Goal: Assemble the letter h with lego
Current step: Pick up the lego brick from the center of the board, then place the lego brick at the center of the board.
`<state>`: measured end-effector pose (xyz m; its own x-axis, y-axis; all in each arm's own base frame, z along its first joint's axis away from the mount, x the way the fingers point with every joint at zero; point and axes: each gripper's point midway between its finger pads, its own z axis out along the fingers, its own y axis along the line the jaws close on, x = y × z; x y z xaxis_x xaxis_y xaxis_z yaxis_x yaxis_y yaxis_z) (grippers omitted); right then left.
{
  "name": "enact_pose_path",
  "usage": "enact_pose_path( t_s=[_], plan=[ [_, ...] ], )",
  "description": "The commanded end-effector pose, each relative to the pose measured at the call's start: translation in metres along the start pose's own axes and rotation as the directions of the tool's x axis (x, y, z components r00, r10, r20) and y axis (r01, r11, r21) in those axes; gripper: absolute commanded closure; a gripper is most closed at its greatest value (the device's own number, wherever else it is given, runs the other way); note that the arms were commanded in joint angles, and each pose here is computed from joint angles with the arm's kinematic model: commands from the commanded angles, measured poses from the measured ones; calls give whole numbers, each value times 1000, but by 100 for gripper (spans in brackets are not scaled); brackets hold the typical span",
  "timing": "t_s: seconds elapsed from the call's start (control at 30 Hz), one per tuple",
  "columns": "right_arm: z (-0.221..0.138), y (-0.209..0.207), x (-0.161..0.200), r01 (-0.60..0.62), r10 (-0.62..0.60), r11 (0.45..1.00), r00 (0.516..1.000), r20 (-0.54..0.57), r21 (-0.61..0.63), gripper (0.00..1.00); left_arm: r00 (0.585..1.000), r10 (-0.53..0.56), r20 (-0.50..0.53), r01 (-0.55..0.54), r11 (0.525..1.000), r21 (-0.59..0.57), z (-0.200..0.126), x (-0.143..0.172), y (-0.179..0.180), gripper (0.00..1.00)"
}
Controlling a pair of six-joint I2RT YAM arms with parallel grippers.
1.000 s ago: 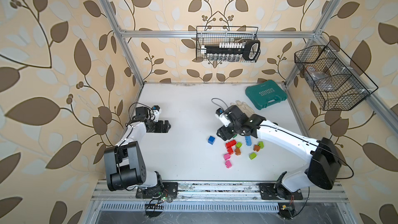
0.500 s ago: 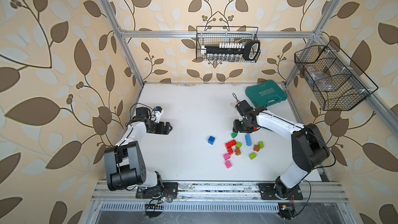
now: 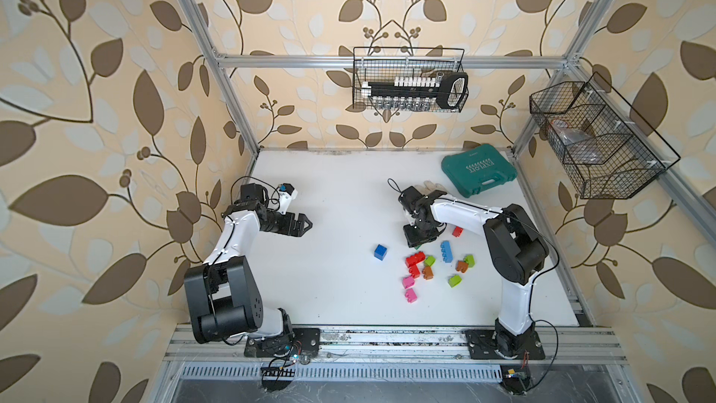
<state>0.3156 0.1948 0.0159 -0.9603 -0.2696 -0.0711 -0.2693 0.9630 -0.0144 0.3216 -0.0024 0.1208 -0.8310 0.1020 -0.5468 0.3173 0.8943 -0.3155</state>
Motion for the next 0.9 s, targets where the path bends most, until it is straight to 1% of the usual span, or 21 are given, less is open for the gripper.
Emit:
enact_pose_path(
  t_s=[0.0, 0.1, 0.2, 0.3, 0.4, 0.47, 0.57, 0.67, 0.7, 0.77, 0.87],
  plan=[
    [1, -4, 4, 32, -31, 999, 999, -28, 23, 62, 999, 1, 33, -3, 998, 59, -11, -10, -13, 1],
    [-4, 4, 0, 50, -50, 999, 999, 8, -6, 65, 1000, -1, 30, -1, 998, 71, -12, -12, -15, 1],
    [-12, 15, -6, 58, -56, 996, 998, 42, -63, 68, 999, -2, 37, -1, 996, 88, -14, -13, -19, 1],
    [-27, 36, -17, 86, -66, 986, 989, 133, -144, 69, 999, 3, 44, -8, 993, 116, -16, -17, -27, 1],
    [-48, 58, -30, 143, -90, 970, 963, 252, -199, 72, 999, 4, 44, -11, 988, 154, -17, -20, -39, 1],
    [-64, 70, -37, 192, -121, 963, 935, 334, -188, 73, 999, 20, 39, -26, 985, 170, -16, -22, -47, 1],
    [-86, 90, -50, 255, -144, 948, 879, 455, -193, 74, 999, 48, 17, -50, 982, 183, -14, -23, -59, 1],
    [-109, 126, -64, 328, -158, 918, 817, 555, -222, 75, 999, 42, 22, -46, 976, 212, -13, -23, -65, 1],
    [-115, 142, -69, 357, -164, 905, 795, 584, -230, 75, 999, 40, 11, -42, 977, 210, -13, -23, -64, 1],
    [-120, 175, -74, 412, -187, 879, 760, 622, -239, 75, 999, 27, -27, -22, 985, 169, -13, -20, -55, 1],
    [-113, 234, -69, 508, -266, 836, 705, 657, -206, 75, 998, -3, -55, 10, 993, 116, -14, -13, -41, 1]
  ],
)
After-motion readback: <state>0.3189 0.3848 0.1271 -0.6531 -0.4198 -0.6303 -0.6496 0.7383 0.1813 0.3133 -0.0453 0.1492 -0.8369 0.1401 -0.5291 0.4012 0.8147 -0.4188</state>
